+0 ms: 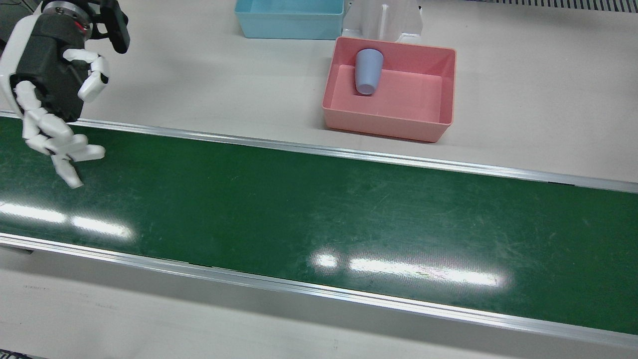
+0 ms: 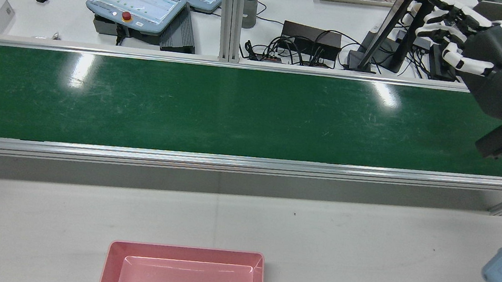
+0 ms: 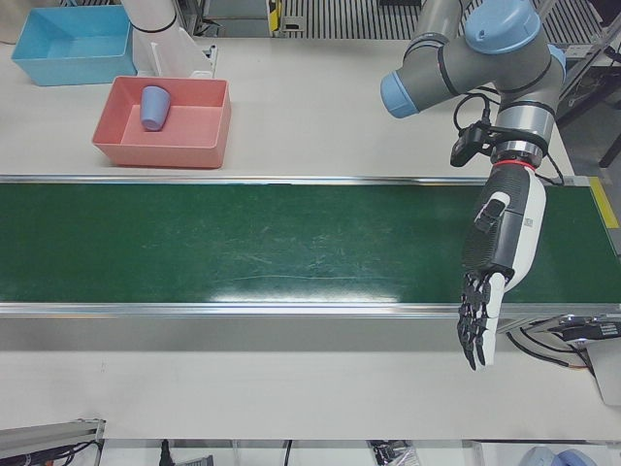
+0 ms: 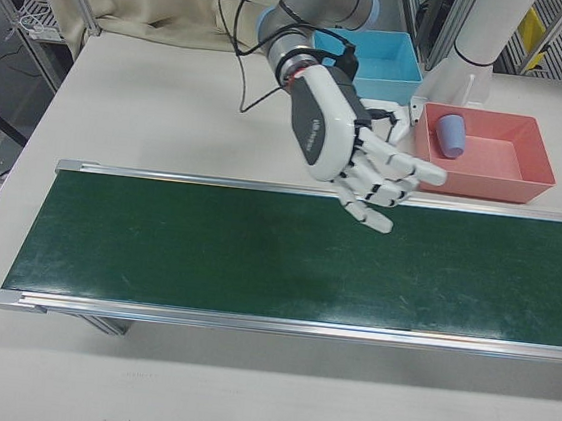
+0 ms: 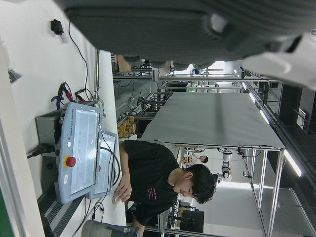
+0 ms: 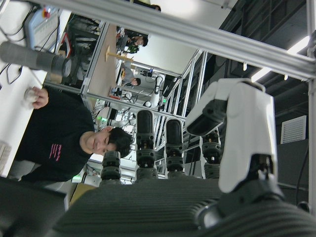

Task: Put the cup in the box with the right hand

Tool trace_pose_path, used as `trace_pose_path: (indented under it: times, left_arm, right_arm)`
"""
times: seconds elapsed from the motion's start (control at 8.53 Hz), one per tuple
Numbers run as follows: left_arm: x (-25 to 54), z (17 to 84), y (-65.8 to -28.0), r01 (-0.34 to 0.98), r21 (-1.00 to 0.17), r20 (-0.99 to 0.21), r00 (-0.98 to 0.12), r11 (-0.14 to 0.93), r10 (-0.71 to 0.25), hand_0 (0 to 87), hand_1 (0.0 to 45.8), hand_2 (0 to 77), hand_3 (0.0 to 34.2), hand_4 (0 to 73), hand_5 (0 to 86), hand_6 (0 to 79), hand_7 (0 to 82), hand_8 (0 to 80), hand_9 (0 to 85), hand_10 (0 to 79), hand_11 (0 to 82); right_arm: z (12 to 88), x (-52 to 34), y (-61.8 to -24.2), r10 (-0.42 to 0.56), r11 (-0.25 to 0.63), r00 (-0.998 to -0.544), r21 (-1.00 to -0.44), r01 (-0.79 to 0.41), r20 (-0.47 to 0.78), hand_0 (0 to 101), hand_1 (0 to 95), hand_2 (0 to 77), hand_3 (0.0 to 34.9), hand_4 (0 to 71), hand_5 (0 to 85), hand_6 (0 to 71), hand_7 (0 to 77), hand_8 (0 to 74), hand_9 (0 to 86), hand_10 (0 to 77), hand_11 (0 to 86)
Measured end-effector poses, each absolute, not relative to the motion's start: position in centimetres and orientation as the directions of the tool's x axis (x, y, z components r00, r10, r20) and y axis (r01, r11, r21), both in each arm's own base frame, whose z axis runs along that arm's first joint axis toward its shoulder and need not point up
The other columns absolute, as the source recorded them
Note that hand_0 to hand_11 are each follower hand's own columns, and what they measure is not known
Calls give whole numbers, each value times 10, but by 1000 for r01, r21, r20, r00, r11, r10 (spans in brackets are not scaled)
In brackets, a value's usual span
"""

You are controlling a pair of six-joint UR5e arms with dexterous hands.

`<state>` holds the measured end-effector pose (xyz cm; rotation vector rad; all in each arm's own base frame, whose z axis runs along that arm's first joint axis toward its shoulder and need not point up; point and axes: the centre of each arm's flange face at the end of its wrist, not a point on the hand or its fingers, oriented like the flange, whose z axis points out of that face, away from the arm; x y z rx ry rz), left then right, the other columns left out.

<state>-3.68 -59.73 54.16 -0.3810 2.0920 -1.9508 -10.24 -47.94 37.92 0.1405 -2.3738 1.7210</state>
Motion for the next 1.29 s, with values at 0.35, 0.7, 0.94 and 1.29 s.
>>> trace_pose_path:
  times: [0.35,0.7,0.94,1.29]
  left_arm:
    - [-37,542,-597,-17,-998,-8,-933,66,-360,0,5,5,0,0,0,0,0,0,0,0,0]
    - [-37,542,-597,-17,-998,-8,-933,65,-360,0,5,5,0,0,0,0,0,0,0,0,0]
    - [-37,542,-597,-17,-998,-8,-933,67,-360,0,5,5,0,0,0,0,0,0,0,0,0]
    - [-37,542,-597,-17,-998,-8,-933,66,-359,0,5,5,0,0,0,0,0,0,0,0,0]
  right_arm:
    - [421,-66,-489,42,216,-963,-944,-251,266,610,355,475,108,0,76,11,16,5,11,0,11]
    - [437,-67,-493,56,183,-963,-951,-249,263,604,355,175,108,0,87,5,16,5,11,5,11]
    - [439,-66,-493,60,180,-964,-953,-243,257,605,338,224,108,0,87,16,11,5,11,5,11]
    - [448,-64,-486,72,166,-964,-956,-240,255,605,333,196,108,0,87,16,16,5,11,0,11]
